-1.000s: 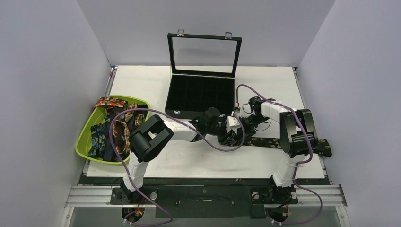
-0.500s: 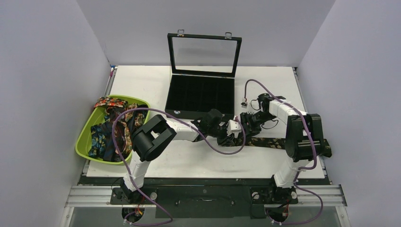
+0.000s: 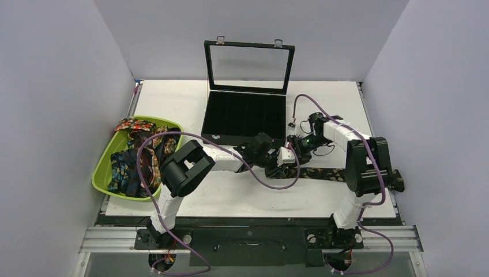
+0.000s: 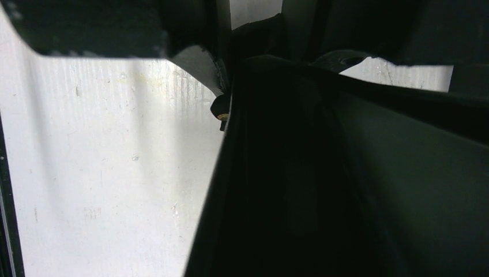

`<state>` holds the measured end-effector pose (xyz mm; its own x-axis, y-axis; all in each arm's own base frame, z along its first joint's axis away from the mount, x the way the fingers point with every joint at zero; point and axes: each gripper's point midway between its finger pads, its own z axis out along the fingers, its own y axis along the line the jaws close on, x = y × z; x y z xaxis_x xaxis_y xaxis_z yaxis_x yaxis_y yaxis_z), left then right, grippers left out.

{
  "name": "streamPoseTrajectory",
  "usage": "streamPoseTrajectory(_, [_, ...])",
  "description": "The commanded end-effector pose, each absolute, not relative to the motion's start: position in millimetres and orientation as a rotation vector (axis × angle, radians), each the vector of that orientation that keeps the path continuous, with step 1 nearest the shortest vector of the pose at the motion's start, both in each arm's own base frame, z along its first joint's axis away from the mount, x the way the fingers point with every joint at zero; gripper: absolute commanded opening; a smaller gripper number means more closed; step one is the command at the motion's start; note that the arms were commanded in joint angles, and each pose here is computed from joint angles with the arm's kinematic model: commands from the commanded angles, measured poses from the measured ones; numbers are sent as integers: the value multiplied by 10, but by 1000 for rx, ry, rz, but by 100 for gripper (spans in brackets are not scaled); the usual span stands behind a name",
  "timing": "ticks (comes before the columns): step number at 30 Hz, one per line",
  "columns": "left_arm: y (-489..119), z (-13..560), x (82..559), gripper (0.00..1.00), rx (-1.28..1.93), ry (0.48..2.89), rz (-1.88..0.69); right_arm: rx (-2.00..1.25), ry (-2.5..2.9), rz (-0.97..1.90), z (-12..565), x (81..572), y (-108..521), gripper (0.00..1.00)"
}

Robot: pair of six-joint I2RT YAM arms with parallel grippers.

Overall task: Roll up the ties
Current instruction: Roll the tie at the center of the board.

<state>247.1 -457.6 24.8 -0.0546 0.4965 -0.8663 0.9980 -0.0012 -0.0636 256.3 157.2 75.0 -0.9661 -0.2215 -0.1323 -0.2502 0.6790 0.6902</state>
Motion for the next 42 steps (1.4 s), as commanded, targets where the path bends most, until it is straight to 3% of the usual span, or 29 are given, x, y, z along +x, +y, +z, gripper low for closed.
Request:
streamPoseTrajectory(1, [-4419, -34, 2433, 25, 1610, 1738, -921, -412, 2877, 1151, 577, 2556, 1579, 35])
streamPoseTrajectory(6, [-4413, -36, 2422, 25, 1609, 1741, -926, -383, 2920, 1072, 405, 2630, 1513, 22])
streamPoseTrajectory(9, [-4424, 11, 2427, 29, 1599, 1735, -932, -367, 2939, 1016, 354, 2666, 1426, 1])
streamPoseTrajectory(14, [-4467, 319, 2482, 59, 1520, 1683, -984, -381, 2984, 911, 282, 2618, 1234, 0])
streamPoseTrajectory(16, [-4505, 501, 2509, 66, 1495, 1639, -990, -390, 3001, 890, 237, 2592, 1198, 0])
streamPoseTrajectory(20, [-4576, 724, 2530, 74, 1461, 1595, -994, -399, 3022, 877, 166, 2567, 1170, 0])
streamPoseTrajectory(27, [-4705, 431, 2577, 81, 1479, 1634, -937, -422, 3009, 863, 169, 2583, 1167, 0])
streamPoseTrajectory(32, [-4830, 213, 2653, 78, 1469, 1673, -901, -437, 2975, 904, 228, 2586, 1231, 0])
streamPoseTrajectory(34, [-4796, 133, 2661, 69, 1481, 1700, -877, -442, 2958, 934, 259, 2591, 1276, 0])
streamPoseTrajectory(35, [-4749, 95, 2675, 57, 1491, 1711, -850, -444, 2947, 951, 288, 2600, 1300, 0])
streamPoseTrajectory(38, [-4400, -36, 2576, 38, 1520, 1782, -840, -458, 2915, 962, 385, 2619, 1352, 0])
streamPoseTrajectory(42, [-4106, -65, 2384, 29, 1589, 1785, -831, -474, 2935, 923, 380, 2570, 1339, 0])
